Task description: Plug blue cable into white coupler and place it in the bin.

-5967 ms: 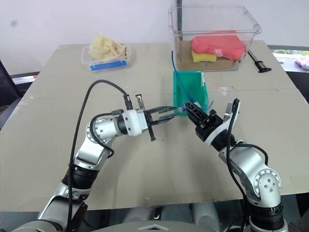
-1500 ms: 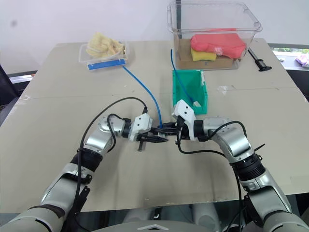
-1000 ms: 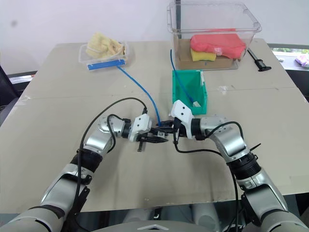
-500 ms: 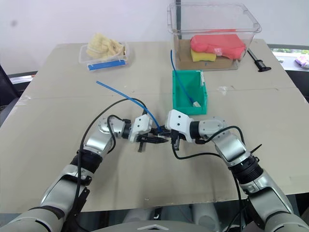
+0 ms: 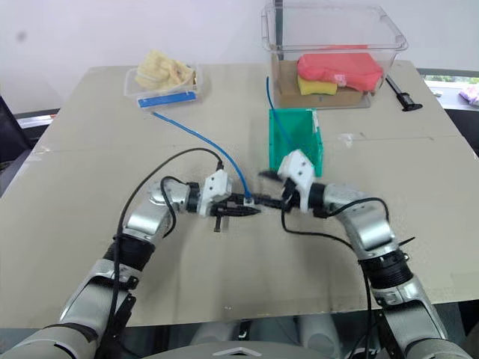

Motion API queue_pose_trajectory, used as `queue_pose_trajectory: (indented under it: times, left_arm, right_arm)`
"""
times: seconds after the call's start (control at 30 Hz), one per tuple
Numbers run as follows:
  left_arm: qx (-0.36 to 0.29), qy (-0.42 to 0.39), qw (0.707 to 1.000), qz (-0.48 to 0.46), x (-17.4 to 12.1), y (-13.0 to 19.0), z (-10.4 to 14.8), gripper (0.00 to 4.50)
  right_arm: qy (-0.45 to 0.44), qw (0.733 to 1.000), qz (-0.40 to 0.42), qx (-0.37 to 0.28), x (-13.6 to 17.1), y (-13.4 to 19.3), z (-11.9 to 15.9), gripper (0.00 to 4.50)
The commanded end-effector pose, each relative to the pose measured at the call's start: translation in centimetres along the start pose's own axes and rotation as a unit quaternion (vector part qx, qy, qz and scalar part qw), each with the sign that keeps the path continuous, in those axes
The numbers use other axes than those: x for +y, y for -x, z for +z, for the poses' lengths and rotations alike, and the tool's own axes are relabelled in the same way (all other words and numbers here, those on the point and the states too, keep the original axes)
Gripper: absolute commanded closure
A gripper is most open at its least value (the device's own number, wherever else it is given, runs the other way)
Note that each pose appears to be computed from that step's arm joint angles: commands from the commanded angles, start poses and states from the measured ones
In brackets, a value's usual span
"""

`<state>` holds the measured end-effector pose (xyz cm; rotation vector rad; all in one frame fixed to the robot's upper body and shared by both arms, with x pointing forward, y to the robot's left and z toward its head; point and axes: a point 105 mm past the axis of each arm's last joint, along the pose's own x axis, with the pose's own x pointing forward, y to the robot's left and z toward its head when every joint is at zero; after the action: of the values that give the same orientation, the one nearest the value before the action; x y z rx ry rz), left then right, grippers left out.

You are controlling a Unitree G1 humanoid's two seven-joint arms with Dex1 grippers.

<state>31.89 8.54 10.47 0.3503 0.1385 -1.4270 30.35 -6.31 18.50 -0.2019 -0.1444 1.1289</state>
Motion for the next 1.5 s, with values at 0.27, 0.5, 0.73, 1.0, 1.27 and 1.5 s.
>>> queue_pose_trajectory:
  times: [0.27,0.5,0.73,1.0,1.27,1.5]
  left_arm:
    - [-0.051,0.211,0.964,0.15,6.0,-1.5,9.8,4.08]
    - [-0.001,0.26,0.946,0.194,9.3,-5.8,12.2,4.08]
    - [0.028,0.273,0.936,0.221,11.0,-7.2,12.6,1.02]
    - [-0.007,0.257,0.949,0.183,8.7,-1.3,13.7,0.05]
    - [-0.12,0.072,0.971,0.195,2.0,5.3,9.8,0.05]
    - [-0.052,0.087,0.972,0.214,-3.3,9.7,3.0,0.05]
  right_arm:
    - [0.096,0.965,-0.211,0.118,1.1,9.9,0.9,0.18]
    - [0.076,0.943,-0.293,0.137,2.4,12.6,1.1,0.18]
    - [0.071,0.936,-0.312,0.146,2.7,13.1,0.8,0.11]
    - [0.054,0.941,-0.302,0.14,2.6,12.9,0.1,0.11]
    - [0.05,0.956,-0.265,0.112,1.4,13.3,0.1,0.11]
    - [0.025,0.965,-0.212,0.155,2.3,16.3,-1.8,0.11]
